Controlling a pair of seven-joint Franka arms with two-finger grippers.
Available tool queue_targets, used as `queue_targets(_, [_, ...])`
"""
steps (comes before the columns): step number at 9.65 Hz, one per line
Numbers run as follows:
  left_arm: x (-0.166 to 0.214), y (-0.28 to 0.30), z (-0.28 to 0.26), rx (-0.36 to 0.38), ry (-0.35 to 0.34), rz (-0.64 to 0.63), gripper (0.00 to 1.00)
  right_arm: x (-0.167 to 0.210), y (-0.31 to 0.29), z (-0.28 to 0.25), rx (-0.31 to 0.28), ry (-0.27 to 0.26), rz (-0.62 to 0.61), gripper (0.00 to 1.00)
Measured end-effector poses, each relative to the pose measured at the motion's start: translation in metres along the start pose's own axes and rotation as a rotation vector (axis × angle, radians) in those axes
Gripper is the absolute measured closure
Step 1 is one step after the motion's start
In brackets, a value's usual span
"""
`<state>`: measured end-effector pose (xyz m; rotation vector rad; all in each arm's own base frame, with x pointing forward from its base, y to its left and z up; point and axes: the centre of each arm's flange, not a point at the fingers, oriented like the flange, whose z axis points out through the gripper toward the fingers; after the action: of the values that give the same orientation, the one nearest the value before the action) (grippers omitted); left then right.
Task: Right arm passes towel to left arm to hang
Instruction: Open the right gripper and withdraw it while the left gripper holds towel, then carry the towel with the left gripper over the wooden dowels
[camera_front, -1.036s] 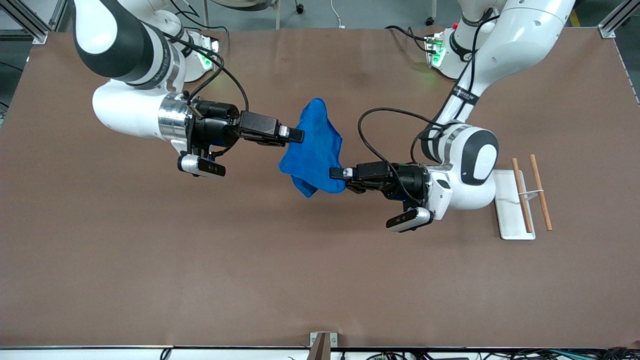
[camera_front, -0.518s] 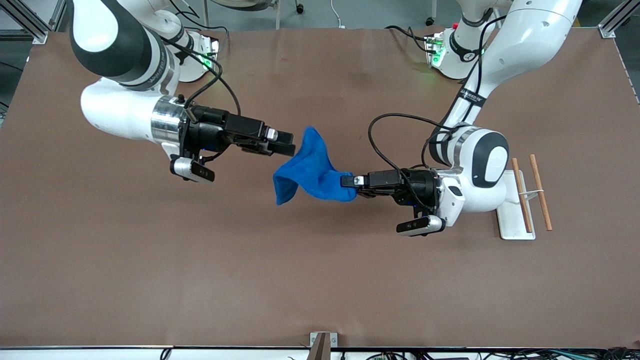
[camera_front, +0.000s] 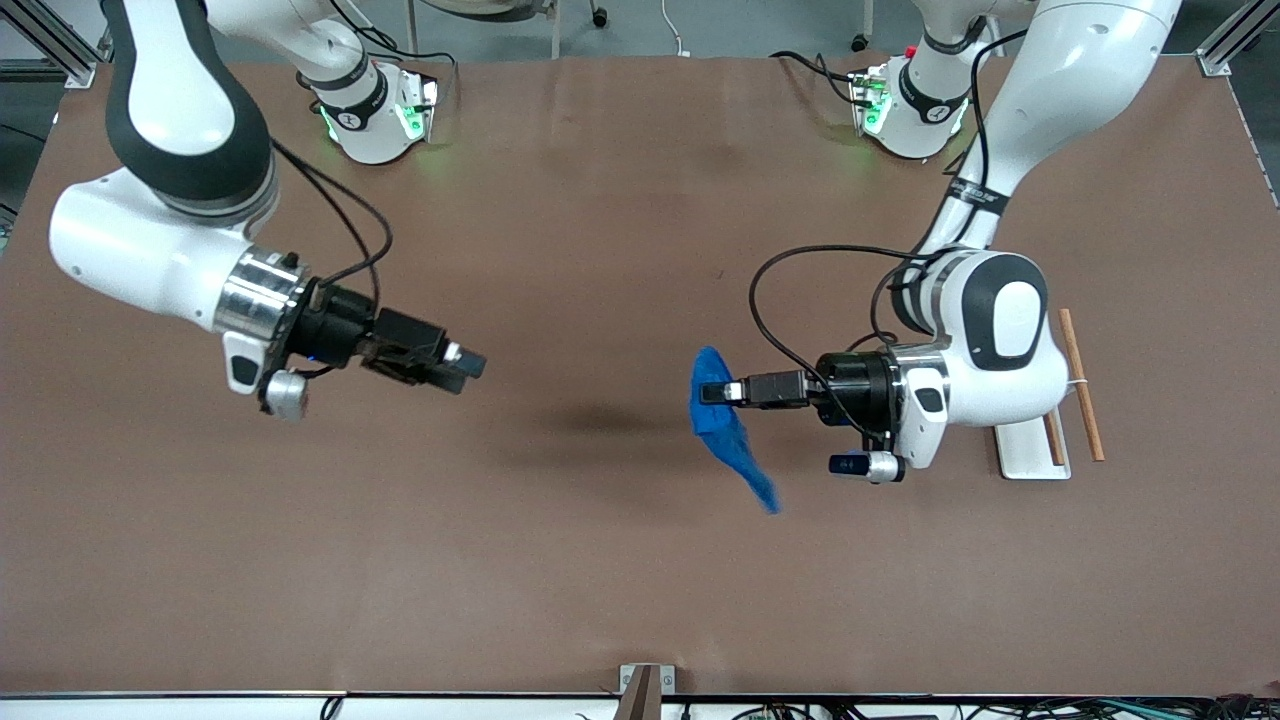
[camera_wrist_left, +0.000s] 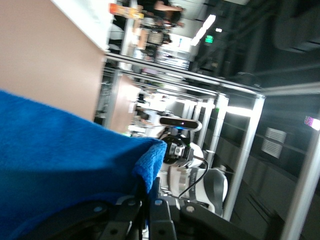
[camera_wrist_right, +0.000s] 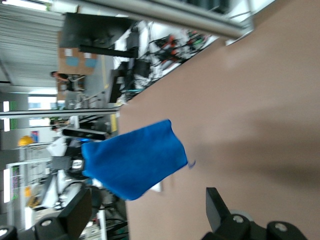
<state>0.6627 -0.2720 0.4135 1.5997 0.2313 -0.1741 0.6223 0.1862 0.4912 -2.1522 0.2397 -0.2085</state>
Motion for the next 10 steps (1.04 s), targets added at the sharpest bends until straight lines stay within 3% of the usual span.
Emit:
queue_targets(3, [0.001, 0.015, -0.054, 0.326, 0.055, -0.122, 0.98, 0.03, 0.067, -0.051, -0.256, 0.033, -0.066, 0.0])
queue_targets(6, [-0.017, 0.051, -0.08, 0.674, 0.204, -0.24, 0.98, 0.042, 0.131, -0.095, -0.473, 0.0, -0.086, 0.0])
queue_targets(8, [-0.032, 0.075, -0.089, 0.862, 0.319, -0.219, 0.98, 0.047, 0.156, -0.142, -0.614, -0.021, -0.109, 0.0])
queue_targets(10, [-0.037, 0.079, -0.101, 1.023, 0.362, -0.163, 0.98, 0.045, 0.154, -0.191, -0.731, -0.024, -0.149, 0.0])
